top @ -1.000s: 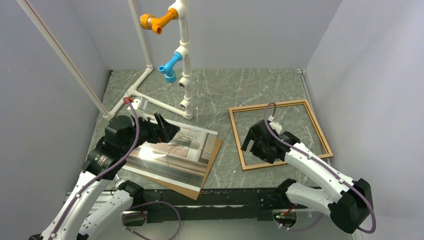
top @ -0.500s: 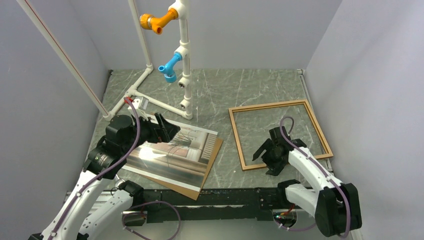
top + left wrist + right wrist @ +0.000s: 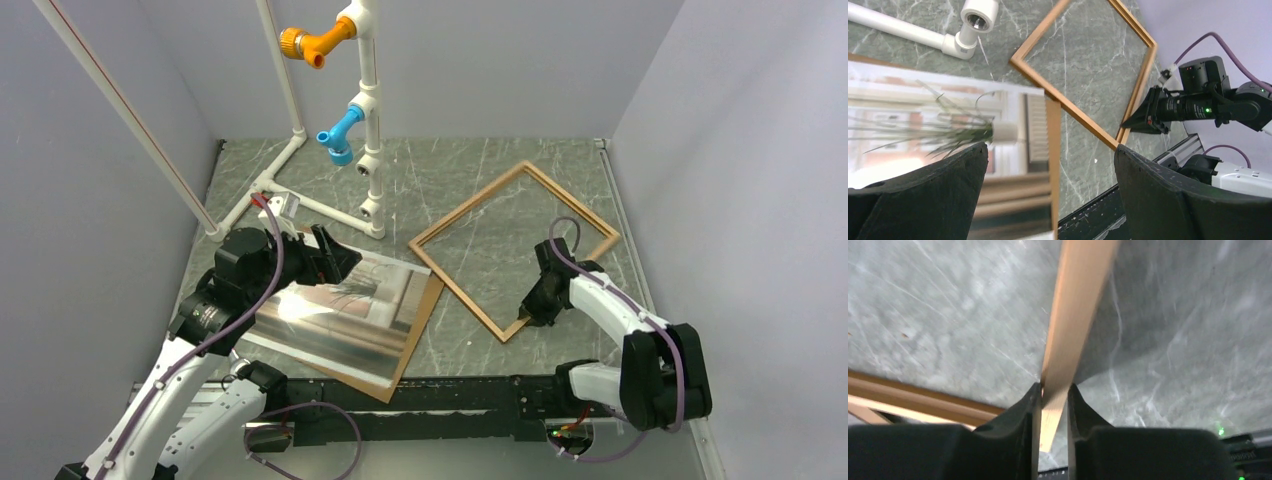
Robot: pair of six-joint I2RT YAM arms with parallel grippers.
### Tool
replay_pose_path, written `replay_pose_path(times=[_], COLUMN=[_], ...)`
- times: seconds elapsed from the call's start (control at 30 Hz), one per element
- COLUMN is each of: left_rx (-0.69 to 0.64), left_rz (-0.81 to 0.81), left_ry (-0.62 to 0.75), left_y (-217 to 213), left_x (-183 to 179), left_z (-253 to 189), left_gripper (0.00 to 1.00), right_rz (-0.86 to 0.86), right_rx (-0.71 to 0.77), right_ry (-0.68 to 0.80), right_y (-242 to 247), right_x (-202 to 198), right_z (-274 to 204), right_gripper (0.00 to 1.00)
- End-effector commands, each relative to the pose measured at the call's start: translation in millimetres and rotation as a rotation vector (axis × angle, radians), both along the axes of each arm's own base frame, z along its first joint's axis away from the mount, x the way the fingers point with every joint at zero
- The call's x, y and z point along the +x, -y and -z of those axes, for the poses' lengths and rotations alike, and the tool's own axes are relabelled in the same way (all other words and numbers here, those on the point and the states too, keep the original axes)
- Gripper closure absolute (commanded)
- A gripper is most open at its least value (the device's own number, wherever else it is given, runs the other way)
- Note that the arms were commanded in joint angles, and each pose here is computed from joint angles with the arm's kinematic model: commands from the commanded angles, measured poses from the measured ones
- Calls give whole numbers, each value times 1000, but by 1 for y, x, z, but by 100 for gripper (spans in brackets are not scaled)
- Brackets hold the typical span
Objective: Put the photo into the frame
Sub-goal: Adjust the photo frame at the center of the board.
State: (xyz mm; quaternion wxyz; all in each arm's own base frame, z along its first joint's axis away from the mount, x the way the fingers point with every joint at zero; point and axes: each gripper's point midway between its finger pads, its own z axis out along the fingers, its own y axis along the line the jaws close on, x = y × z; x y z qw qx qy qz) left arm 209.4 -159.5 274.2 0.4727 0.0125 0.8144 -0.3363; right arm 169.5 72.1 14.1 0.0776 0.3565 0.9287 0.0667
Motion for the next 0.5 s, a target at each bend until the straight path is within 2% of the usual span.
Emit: replay_pose_path(times=[0.0, 0.1, 0.27, 0.3, 0.47], left_rx=[-10, -4, 10, 12, 28], left_rz=[11, 11, 6, 6, 4], left_ry=[15, 12, 5, 6, 1], left_y=[3, 4, 2, 2, 1], left_x=[2, 3, 4, 4, 4], left_z=[-5, -4, -1, -1, 1], left_gripper=[1, 1, 1, 1, 1], right_rz=[-115, -129, -122, -121, -121], right_rx=[-119, -167, -187, -188, -255], right_ry=[96, 101, 105, 107, 91], right_y=[14, 20, 26, 28, 56], right_x=[39, 51, 71, 75, 95], right_z=[-9, -14, -20, -21, -26], right_gripper=[87, 93, 95, 99, 100])
